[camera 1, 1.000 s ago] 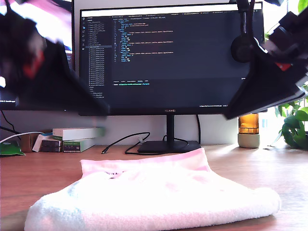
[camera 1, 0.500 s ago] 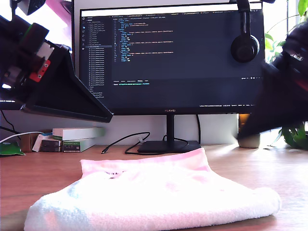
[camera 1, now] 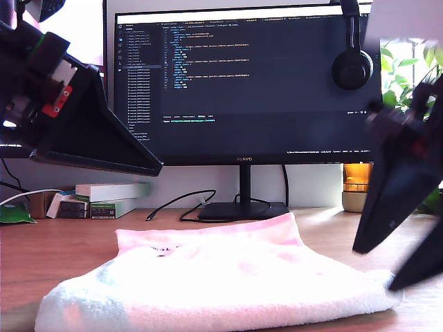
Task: Fold the tea towel to a neat square and place it to the right
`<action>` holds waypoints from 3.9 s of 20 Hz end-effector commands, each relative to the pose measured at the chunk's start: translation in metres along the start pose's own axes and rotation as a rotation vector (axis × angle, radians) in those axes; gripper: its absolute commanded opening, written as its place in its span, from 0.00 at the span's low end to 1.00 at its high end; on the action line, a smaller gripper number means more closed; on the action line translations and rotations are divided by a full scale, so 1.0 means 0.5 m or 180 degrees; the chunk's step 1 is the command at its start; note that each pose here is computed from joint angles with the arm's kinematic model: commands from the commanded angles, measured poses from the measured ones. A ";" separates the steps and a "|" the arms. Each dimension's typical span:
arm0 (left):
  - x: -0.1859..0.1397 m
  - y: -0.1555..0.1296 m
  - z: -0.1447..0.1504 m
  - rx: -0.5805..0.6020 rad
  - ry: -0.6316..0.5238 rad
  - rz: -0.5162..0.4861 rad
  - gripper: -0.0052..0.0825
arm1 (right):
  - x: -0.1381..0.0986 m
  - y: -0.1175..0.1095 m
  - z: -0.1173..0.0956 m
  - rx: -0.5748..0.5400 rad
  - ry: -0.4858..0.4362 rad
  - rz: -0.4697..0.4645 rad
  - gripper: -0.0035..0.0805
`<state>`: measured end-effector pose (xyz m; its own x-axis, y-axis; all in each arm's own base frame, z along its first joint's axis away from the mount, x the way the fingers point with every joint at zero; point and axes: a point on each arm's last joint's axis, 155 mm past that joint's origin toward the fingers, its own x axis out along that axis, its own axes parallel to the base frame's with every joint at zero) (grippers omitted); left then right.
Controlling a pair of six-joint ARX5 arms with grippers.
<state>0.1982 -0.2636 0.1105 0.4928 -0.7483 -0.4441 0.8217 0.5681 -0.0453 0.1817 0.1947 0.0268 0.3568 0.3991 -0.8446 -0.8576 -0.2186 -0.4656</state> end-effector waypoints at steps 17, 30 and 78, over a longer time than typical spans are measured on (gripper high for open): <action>0.001 -0.004 -0.042 0.0016 0.0216 -0.0025 0.03 | 0.057 0.029 -0.027 -0.0137 0.0297 0.0193 0.03; -0.007 -0.057 -0.113 0.0399 0.0655 -0.0216 0.23 | 0.025 -0.076 0.032 -0.0091 0.0145 -0.0143 0.03; 0.040 -0.063 -0.189 0.1093 0.1323 0.0246 0.04 | -0.020 -0.099 0.034 0.0625 0.0246 0.0061 0.03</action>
<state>0.1569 -0.2568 0.0114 0.4683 -0.4485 -0.7612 0.8627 0.4184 0.2842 0.2149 0.2164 0.0638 0.3747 0.3277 -0.8673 -0.9096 -0.0512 -0.4123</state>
